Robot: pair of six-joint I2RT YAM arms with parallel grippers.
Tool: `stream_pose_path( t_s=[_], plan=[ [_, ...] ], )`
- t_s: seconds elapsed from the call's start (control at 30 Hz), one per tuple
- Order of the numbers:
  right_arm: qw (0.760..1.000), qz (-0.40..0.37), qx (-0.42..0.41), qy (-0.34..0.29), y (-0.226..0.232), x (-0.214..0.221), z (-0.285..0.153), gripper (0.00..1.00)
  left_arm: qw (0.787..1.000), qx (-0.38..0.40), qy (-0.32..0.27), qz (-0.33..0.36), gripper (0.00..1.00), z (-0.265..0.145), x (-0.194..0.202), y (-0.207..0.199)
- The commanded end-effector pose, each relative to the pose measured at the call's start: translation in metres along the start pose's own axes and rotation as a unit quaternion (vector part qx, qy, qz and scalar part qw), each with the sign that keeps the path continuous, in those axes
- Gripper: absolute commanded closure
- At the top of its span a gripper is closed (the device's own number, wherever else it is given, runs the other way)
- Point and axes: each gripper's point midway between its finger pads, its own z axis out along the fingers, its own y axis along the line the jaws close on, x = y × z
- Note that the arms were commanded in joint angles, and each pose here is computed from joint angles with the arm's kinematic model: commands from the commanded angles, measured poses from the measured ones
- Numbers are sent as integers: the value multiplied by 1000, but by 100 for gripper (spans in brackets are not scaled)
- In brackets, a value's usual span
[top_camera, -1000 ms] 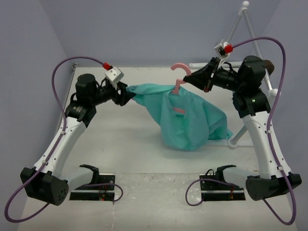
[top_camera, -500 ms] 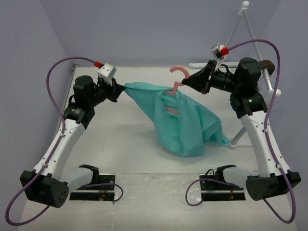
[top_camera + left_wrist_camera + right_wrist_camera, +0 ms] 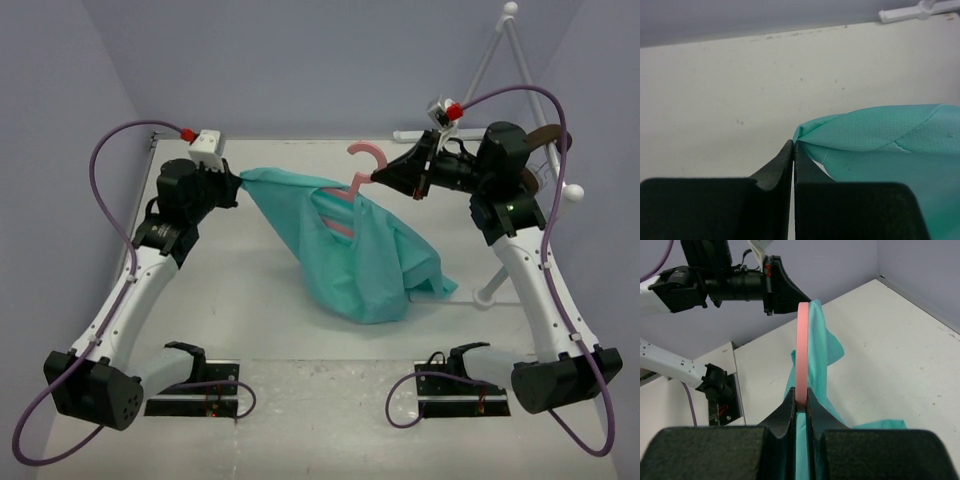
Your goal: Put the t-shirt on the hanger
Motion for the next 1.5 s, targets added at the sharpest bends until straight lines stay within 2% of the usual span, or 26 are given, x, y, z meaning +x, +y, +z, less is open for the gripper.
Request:
stream_pose_path(
  t_s=[0.0, 0.03, 0.07, 0.1, 0.13, 0.17, 0.27, 0.37, 0.4, 0.43, 0.47, 0.5, 0.53, 0.63, 0.73, 0.8, 0.9, 1.03, 1.07, 1.17, 1.33, 1.47],
  plan=[
    [998, -46, -32, -23, 22, -12, -7, 100, 995, -91, 34, -9, 100, 0, 12, 36],
    [998, -49, -35, -27, 24, -13, -8, 100, 995, -91, 35, -6, 99, 0, 10, 36],
    [997, -54, -42, -32, 27, -15, -7, 100, 997, -72, 36, 1, 84, -1, 6, 30],
    [997, -53, -46, -31, 28, -14, -6, 100, 998, -51, 34, 4, 60, -3, 1, 22],
    [997, -53, -45, -31, 28, -14, -4, 100, 999, -39, 29, 5, 19, -6, -6, 16],
    [997, -50, -44, -29, 27, -13, -2, 100, 1000, -18, 18, 6, 0, -10, -17, 7],
    [997, -52, -49, -14, 26, -7, 7, 100, 997, 55, -57, 22, 0, -38, -67, -25],
    [998, -50, -46, -9, 24, -4, 11, 100, 987, 105, -115, 44, 0, -65, -107, -48],
    [998, -48, -51, -5, 25, -2, 12, 100, 967, 188, -152, 73, 0, -85, -128, -80],
    [997, -52, -62, 1, 27, 2, 14, 100, 933, 298, -176, 100, 0, -109, -137, -118],
    [997, -52, -63, 3, 28, 3, 15, 100, 927, 313, -178, 104, 0, -112, -137, -122],
    [995, -58, -86, 12, 38, 8, 19, 100, 857, 464, -181, 132, 0, -146, -136, -167],
    [993, -66, -94, 16, 42, 10, 21, 100, 829, 514, -168, 139, 0, -152, -131, -182],
    [991, -78, -109, 22, 50, 15, 26, 100, 815, 550, -136, 120, 0, -134, -122, -196],
    [991, -79, -106, 24, 50, 15, 31, 100, 785, 605, -92, 93, 5, -129, -111, -222],
    [991, -79, -109, 26, 51, 15, 33, 100, 783, 612, -78, 82, 6, -123, -106, -230],
    [989, -83, -118, 26, 57, 12, 36, 100, 796, 598, -60, 69, 16, -110, -101, -233],
    [986, -90, -136, 28, 66, 13, 36, 100, 810, 578, -57, 80, 22, -96, -95, -230],
    [986, -91, -138, 29, 67, 13, 37, 100, 808, 581, -53, 78, 27, -94, -93, -230],
    [986, -87, -140, 37, 68, 15, 43, 100, 804, 589, -40, 70, 56, -92, -90, -231],
    [985, -83, -145, 42, 67, 16, 49, 100, 795, 601, -31, 67, 98, -94, -89, -233],
    [984, -81, -155, 42, 69, 17, 50, 100, 789, 611, -21, 65, 100, -94, -86, -234]
  ],
)
